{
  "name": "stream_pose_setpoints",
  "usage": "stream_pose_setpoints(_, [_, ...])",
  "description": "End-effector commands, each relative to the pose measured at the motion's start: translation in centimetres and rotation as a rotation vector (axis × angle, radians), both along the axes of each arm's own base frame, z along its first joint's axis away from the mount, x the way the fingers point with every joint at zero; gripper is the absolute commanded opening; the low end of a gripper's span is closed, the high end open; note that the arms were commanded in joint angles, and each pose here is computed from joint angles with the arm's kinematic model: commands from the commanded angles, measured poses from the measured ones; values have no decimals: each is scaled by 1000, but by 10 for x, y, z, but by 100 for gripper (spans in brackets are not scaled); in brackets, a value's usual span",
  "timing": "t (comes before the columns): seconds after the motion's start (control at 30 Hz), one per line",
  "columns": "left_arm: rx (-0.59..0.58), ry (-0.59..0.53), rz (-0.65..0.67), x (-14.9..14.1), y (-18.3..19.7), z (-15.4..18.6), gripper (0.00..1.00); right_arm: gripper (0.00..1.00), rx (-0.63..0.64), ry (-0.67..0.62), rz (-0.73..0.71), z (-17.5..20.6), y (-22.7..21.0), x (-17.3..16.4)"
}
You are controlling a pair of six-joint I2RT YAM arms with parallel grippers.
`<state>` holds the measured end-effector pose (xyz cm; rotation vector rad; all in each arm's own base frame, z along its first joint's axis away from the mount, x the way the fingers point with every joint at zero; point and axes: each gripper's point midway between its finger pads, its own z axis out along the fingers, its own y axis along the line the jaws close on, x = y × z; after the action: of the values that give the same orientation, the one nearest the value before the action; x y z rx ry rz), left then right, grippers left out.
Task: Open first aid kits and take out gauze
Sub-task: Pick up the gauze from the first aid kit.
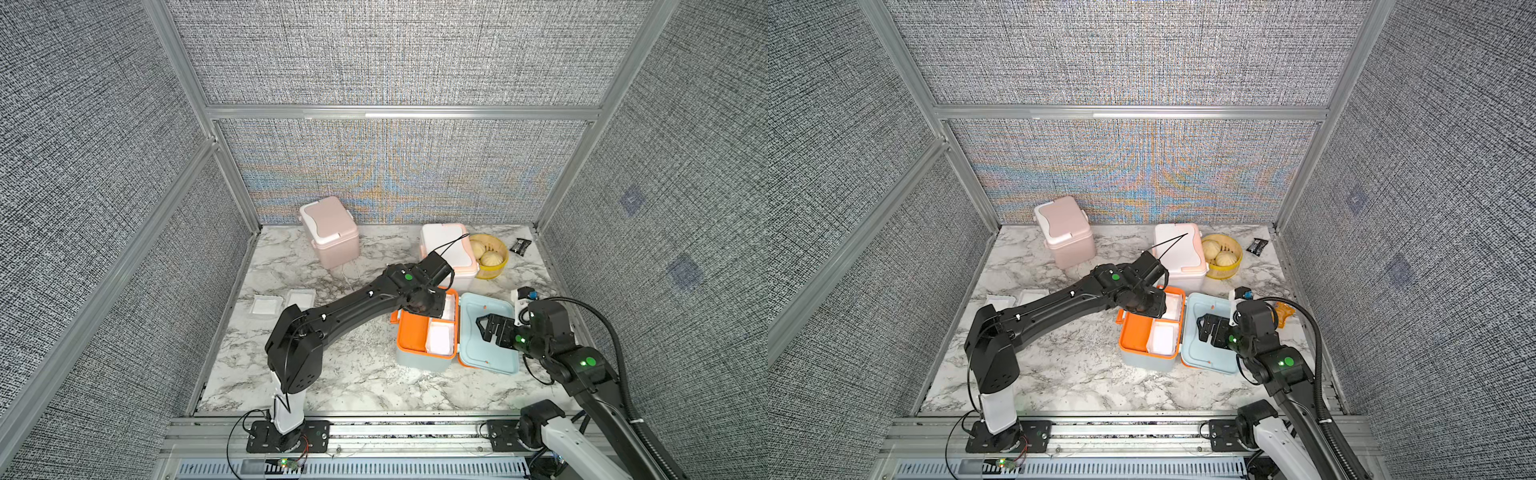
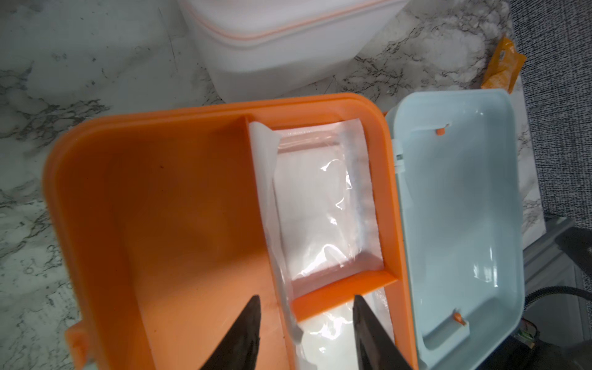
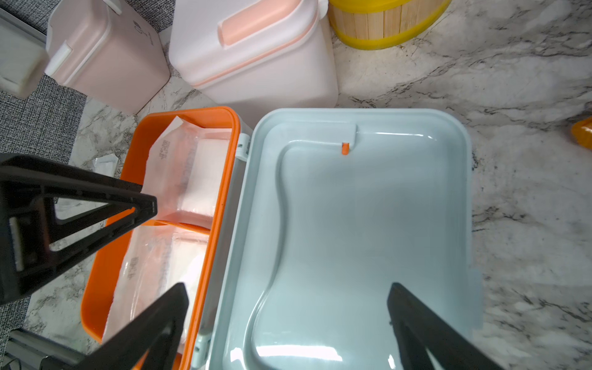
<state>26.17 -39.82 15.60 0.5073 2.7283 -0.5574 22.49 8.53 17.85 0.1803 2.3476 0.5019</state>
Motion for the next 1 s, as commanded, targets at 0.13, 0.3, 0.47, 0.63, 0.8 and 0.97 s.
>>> stream_pose_setpoints(0.13, [72, -10, 2, 10, 1, -12, 28, 99, 18, -3, 18, 2, 4, 0])
stream_pose_setpoints(0.3, [86, -21, 21, 14, 4, -10, 10, 99, 25, 2, 24, 0, 5, 1])
stream_pose_setpoints(0.47, [81, -40, 32, 14, 8, 1, 8, 99, 30, 3, 28, -1, 6, 3])
stream_pose_setpoints(0.63, [79, -57, 49, 15, 13, 9, 6, 99, 35, 5, 29, -1, 7, 4])
stream_pose_setpoints(0.8, [56, -73, 71, 15, 16, 22, 0, 99, 49, 22, 40, -2, 11, 6])
stream_pose_setpoints(0.97, [1, -120, 135, 16, 30, 46, 0, 99, 91, 11, 115, 7, 25, 7])
